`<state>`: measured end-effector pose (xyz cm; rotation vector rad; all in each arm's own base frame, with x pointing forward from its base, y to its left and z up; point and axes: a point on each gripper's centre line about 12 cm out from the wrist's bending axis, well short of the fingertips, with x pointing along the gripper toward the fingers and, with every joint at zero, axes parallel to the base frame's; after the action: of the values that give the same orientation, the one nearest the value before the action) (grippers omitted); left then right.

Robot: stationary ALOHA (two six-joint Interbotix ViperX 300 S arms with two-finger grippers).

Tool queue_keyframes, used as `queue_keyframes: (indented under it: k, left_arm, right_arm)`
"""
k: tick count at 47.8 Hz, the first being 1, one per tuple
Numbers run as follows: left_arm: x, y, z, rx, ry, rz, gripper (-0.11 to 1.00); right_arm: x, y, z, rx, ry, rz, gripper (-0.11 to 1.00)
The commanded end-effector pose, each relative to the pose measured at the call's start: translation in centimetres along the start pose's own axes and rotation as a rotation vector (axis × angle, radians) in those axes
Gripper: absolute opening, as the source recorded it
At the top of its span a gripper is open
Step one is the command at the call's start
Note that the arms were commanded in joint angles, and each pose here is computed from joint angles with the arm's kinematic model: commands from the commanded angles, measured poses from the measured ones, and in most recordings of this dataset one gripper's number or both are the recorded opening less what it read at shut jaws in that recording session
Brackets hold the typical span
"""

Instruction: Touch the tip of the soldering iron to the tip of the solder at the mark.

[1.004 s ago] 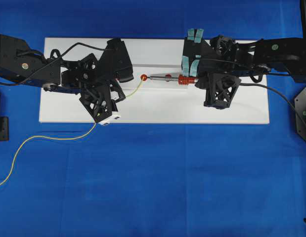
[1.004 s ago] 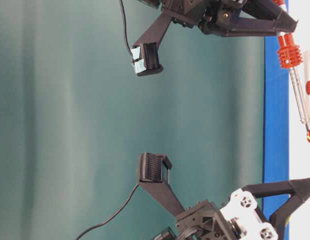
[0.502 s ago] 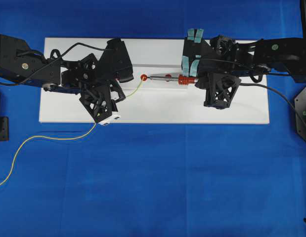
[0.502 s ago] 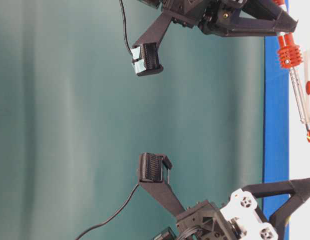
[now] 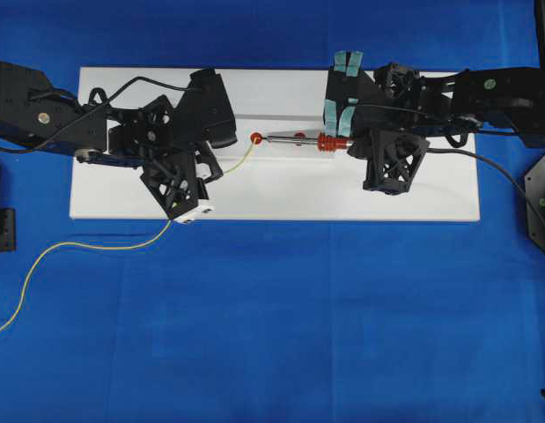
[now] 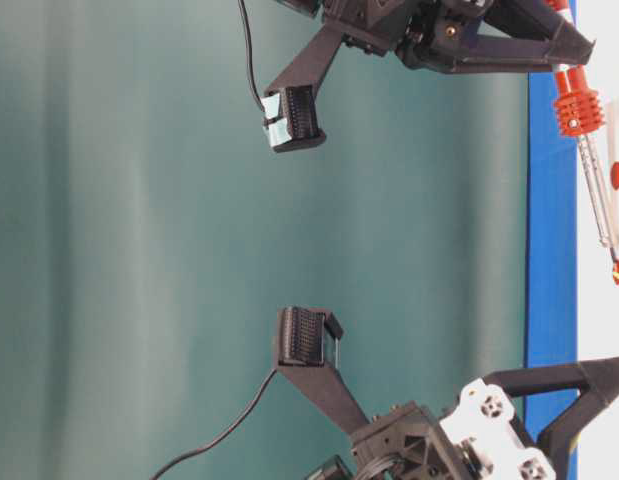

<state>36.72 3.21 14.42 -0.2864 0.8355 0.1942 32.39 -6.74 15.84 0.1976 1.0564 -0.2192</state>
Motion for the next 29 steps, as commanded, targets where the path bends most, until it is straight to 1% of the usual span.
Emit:
queue_keyframes:
  k: [1, 9, 11, 17, 24, 29]
  left_arm:
    - [-1.7, -0.5, 1.0, 0.011, -0.051, -0.016, 0.02]
    - [-4.5, -1.1, 1.3, 0.017, -0.102, -0.042, 0.02]
    - [-5.2, -1.2, 1.2, 0.023, -0.114, -0.049, 0.02]
    - [-7.3, -1.3, 0.3, 0.022, -0.143, -0.065, 0.02]
    - [-8.3, -1.0, -0.6, 0.020, -0.162, -0.071, 0.02]
    - [-8.5, -0.9, -0.7, 0.020, -0.175, -0.074, 0.02]
  right_arm:
    - [-0.8, 0.1, 1.2, -0.001, -0.046, 0.002, 0.06]
    - [-0.7, 0.1, 1.2, -0.001, -0.044, 0.002, 0.06]
    - [-0.8, 0.1, 1.2, 0.001, -0.046, 0.003, 0.06]
    - [-0.7, 0.0, 1.2, -0.001, -0.044, 0.002, 0.06]
    - [-0.7, 0.1, 1.2, -0.002, -0.043, 0.003, 0.06]
    - [-0.7, 0.1, 1.2, -0.001, -0.044, 0.002, 0.06]
